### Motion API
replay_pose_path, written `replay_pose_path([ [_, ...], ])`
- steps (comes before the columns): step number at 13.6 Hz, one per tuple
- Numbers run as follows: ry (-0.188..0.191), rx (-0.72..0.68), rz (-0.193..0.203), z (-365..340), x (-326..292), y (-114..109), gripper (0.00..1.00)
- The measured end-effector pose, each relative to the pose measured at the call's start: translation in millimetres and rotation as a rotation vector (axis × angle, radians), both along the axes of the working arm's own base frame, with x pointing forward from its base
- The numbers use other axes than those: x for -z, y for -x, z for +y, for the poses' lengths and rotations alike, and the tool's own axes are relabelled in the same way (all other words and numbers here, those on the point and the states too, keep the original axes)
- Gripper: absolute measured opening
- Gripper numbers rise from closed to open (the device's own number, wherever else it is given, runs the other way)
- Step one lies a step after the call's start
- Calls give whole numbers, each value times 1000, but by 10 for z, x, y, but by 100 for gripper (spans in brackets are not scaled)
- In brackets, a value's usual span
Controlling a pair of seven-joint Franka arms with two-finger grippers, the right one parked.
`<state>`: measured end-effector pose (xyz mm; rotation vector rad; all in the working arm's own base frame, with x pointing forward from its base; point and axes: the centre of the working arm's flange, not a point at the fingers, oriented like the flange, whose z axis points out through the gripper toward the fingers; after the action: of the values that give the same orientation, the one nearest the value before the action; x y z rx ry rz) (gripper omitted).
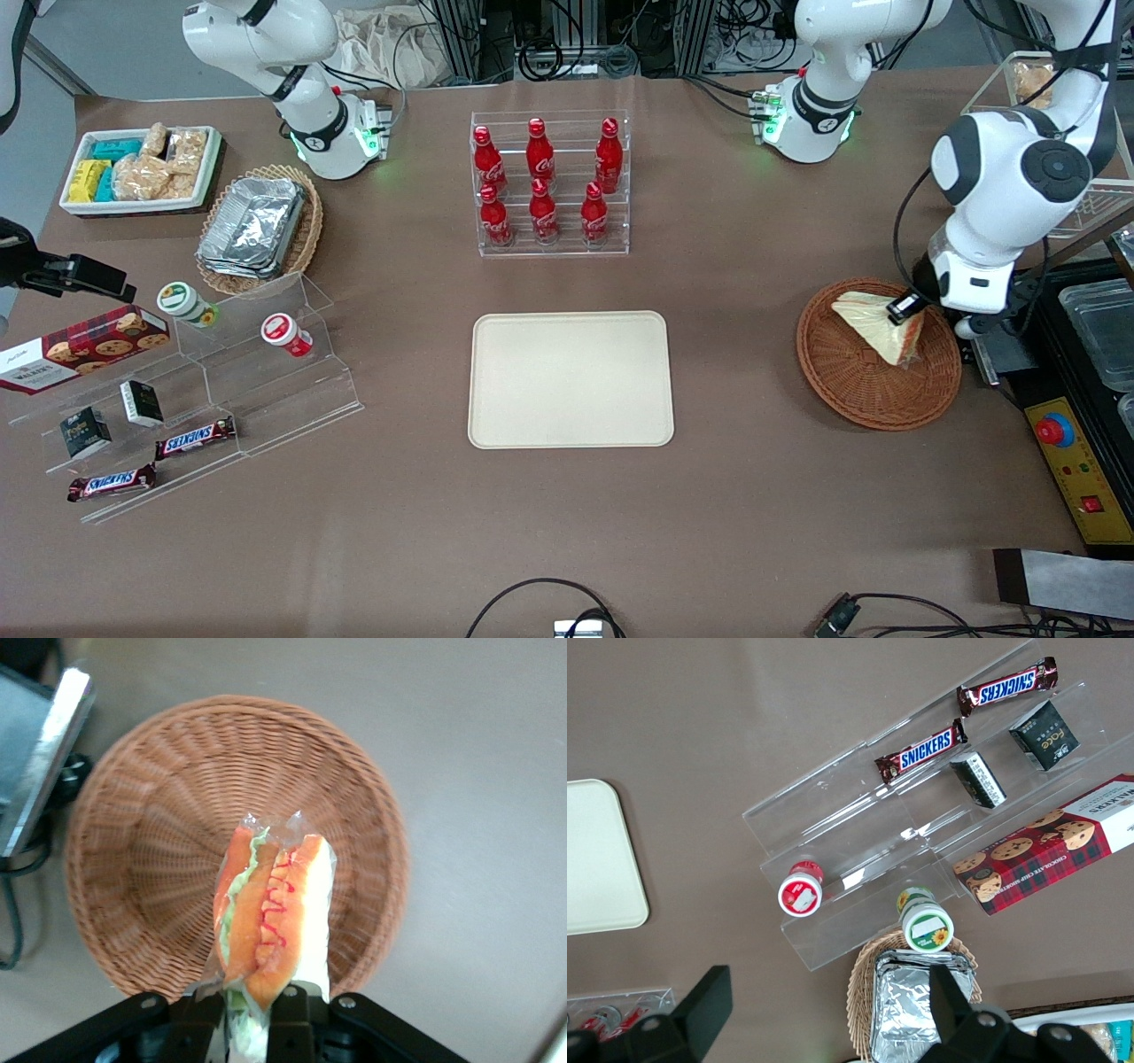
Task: Place sandwich from basket to tray
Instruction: 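Carry the held sandwich with the left gripper over the cream tray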
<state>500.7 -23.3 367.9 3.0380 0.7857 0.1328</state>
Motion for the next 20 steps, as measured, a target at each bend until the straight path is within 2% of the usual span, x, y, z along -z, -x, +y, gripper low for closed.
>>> replay_pose_path([
  [2, -5, 72, -8, -369, -89, -24, 16],
  [6, -32, 173, 9, -849, -360, -66, 16],
  [11, -37, 280, -12, -1430, -519, 0, 16],
  [14, -34, 344, -16, -1774, -525, 70, 16],
  [18, 4, 436, -12, -2322, -496, 91, 16],
  [20, -3, 496, -6, -2539, -424, 110, 16],
])
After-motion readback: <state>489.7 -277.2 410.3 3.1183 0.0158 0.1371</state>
